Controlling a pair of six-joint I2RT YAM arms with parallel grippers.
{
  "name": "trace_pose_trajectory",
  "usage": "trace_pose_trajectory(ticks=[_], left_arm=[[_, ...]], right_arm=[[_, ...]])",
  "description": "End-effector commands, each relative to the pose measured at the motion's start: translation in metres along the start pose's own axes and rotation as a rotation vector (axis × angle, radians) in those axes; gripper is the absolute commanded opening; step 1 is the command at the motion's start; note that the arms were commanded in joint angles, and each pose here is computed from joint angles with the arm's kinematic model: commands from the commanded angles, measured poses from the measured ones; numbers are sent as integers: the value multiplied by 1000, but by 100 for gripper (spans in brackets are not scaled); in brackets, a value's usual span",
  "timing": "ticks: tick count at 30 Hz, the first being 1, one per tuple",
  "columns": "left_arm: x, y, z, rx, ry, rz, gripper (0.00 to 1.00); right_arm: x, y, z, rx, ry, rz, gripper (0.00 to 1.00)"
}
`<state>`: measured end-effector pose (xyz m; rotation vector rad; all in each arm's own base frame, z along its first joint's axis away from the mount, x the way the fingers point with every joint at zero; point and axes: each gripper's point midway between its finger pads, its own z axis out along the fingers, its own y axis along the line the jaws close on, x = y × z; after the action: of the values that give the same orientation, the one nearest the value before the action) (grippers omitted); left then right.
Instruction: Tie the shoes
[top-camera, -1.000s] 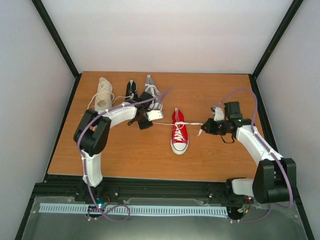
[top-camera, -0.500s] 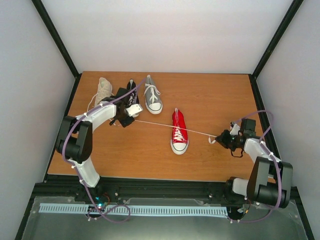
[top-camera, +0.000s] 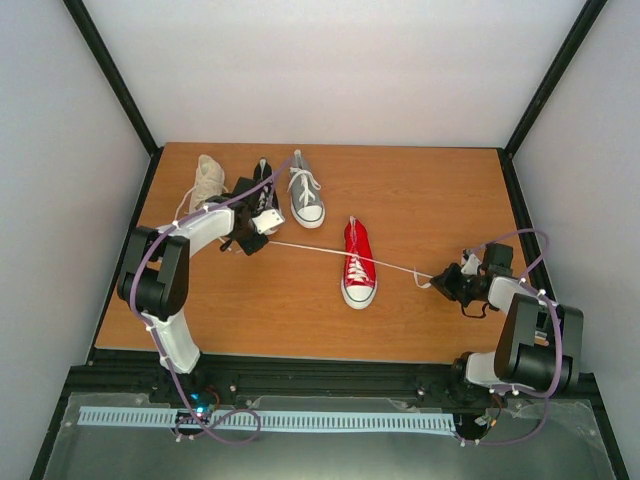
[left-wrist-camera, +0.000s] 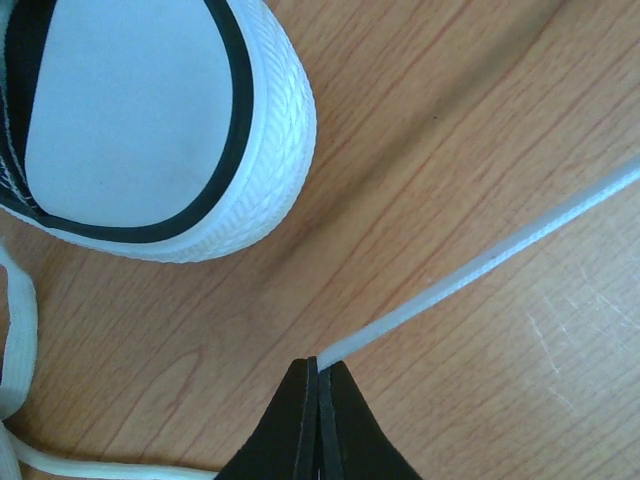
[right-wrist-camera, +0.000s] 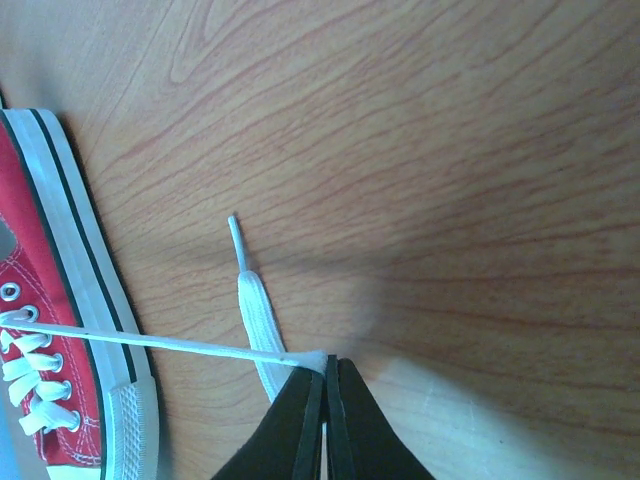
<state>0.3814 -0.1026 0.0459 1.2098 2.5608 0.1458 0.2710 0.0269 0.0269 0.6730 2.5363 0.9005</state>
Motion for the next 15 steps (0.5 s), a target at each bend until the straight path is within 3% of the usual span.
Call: trace_pose_trajectory(ticks=[1,4,7,8,12,15], left_arm=[[11,33,-3,-99,51,-56,1],[6,29,-8,-65,35,-64,1],[-19,6,-28,58,-54,-71,1],[-29,-5,-38,99,-87,-58,1],[-67,-53,-82,232,-203,43,1],[-96,-83,-124,322,-292,123,1]], right_arm=[[-16,-17,-8,90,-77,17,3],[-19,-8,-12,78,-79,-26,3],[-14,4,-13,148,-32,-130,4],[-13,9,-13,172,-34,-160,10],[-11,36,-22,208,-63,-244,50],[-10,74,-29,166,-90,-363,61]])
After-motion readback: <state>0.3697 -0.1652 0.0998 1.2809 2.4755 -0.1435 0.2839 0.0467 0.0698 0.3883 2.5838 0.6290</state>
